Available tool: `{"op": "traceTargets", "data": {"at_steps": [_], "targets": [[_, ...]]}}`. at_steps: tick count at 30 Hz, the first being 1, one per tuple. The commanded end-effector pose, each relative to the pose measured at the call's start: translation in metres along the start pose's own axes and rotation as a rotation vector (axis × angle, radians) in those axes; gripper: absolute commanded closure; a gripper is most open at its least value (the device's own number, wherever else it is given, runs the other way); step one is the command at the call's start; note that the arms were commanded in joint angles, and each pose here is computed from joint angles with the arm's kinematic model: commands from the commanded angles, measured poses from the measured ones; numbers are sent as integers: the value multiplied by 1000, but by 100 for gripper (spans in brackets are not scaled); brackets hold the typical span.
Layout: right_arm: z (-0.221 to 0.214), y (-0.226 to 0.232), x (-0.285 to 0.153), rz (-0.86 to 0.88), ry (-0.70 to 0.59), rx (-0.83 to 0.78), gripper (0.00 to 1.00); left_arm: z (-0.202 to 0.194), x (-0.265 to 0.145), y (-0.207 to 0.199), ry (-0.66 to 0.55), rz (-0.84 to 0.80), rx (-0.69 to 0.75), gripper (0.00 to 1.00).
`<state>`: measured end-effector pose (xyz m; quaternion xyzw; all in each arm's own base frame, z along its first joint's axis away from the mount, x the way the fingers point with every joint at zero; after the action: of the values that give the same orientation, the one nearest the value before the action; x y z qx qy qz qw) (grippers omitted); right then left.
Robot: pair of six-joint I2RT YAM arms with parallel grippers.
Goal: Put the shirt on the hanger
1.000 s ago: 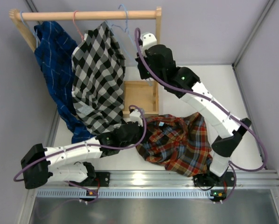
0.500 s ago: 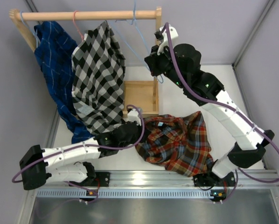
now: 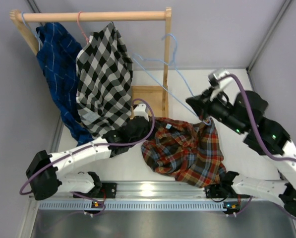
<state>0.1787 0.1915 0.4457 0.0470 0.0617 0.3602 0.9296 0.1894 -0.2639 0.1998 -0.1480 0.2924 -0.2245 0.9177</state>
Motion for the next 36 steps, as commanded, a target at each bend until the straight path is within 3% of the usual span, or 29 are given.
{"op": "traceTargets", "data": {"at_steps": [1,2,6,10,13,22,28,33,35,36], "targets": [[-35,-12,-56,-9,64,-2,100,24,7,2,-1,-31,-29,100],[-54,-13,-72,2,149,-2,100,26,9,5,2,-31,-34,100],[-98,-14,-121,41,269,65,100,36,21,12,18,-42,-15,100],[-140,-9,-138,85,423,130,100,43,35,19,63,-83,-62,100],[-156,-9,-142,98,455,146,100,45,42,19,103,-123,-90,100],[-159,-22,-124,-24,460,107,100,36,42,8,160,-233,-101,100],[-148,-21,-113,-3,433,68,100,34,27,-2,201,-350,-33,100],[-139,-5,-107,163,400,28,100,42,7,-10,298,-395,117,100],[-138,1,-104,241,400,-17,100,65,-12,-31,293,-477,234,100],[-135,2,-103,268,388,-50,100,58,-25,-36,355,-469,274,100]]}}
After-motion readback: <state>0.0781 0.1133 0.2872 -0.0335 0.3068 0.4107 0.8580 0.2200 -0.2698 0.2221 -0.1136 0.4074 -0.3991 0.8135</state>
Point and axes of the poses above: each gripper's point midway between its finger pads, its own x axis out along the fingers, its own y axis along the line the jaws close on, z = x × y, the point moved 6 cm from there along -x, back along the fingers, and after that the axes turned 3 degrees about x, right-handed, at the moved point
